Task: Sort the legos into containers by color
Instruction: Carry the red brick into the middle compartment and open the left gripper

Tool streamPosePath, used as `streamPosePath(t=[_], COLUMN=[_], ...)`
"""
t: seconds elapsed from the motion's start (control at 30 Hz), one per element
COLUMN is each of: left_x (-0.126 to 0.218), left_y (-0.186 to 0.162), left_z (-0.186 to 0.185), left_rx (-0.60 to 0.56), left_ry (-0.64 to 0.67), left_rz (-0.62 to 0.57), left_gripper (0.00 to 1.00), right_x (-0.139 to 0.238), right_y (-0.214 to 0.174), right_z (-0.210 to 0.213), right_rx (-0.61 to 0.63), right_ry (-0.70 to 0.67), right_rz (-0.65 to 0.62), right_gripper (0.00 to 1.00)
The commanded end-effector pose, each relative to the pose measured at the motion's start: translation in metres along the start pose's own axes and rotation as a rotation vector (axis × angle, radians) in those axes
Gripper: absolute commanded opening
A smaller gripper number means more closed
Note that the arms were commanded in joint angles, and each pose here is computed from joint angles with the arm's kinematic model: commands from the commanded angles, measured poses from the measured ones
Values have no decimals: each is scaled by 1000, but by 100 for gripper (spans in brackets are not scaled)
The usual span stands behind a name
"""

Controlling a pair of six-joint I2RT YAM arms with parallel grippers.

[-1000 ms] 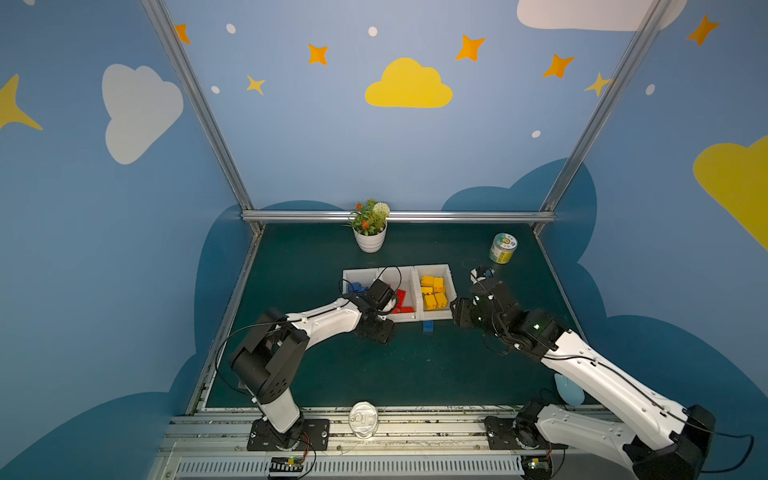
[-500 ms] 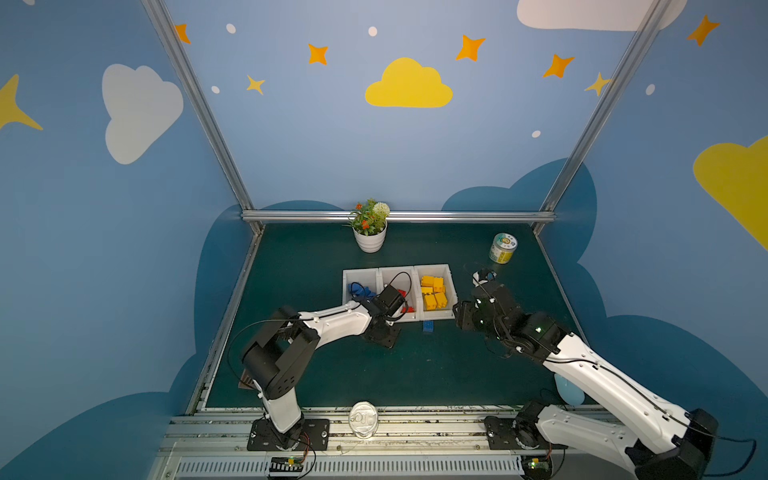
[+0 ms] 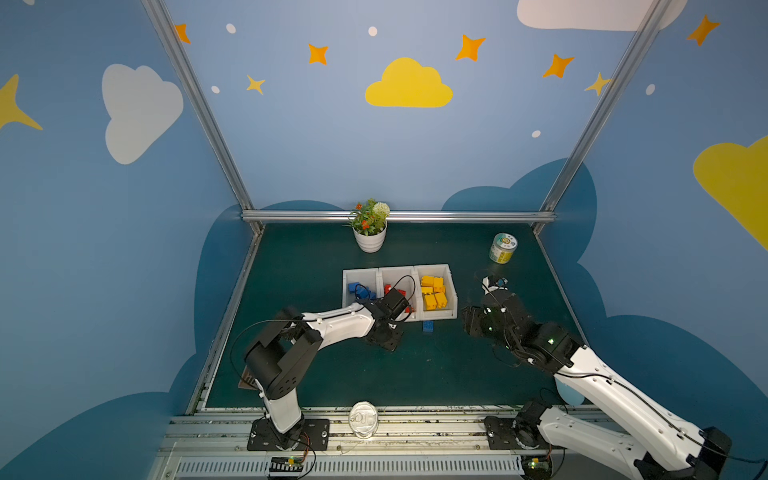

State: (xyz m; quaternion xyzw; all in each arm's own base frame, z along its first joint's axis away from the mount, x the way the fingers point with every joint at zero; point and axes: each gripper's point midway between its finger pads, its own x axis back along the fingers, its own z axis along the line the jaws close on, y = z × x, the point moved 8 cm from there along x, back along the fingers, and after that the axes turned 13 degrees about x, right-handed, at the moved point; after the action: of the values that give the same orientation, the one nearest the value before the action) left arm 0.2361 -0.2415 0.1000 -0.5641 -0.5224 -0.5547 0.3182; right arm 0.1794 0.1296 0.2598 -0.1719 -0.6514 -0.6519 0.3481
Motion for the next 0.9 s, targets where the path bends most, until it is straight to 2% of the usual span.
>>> streamPosePath(t=[0.0,0.13,0.3,0.53,0.73,0.87], left_x=[21,47,65,46,31,30], left_y=[1,21,64,117,127,126], left_z=[-9,-23,-29,-19,-17,-17], left_rx=[-1,-14,-3,53,88,96], left_ry=[-56,-110,-100,-128,-164,-180], left_rz=[-25,-102,-206,-162,-141,-142], left_gripper=[25,25,27,28,29,36], right_x=[4,6,9,13,14,13], right_y=[-7,-9,-10,-14,-21,-24], right_z=[-8,-11,-13,-16,-20,-20], right_rx=[-9,-12,-8,-10,-18,-24], right_ry=[-36,-44,-52,-54,-61,-58], right_rz=[10,4,0,8,25,29], right_gripper=[59,59,59,58,57,58])
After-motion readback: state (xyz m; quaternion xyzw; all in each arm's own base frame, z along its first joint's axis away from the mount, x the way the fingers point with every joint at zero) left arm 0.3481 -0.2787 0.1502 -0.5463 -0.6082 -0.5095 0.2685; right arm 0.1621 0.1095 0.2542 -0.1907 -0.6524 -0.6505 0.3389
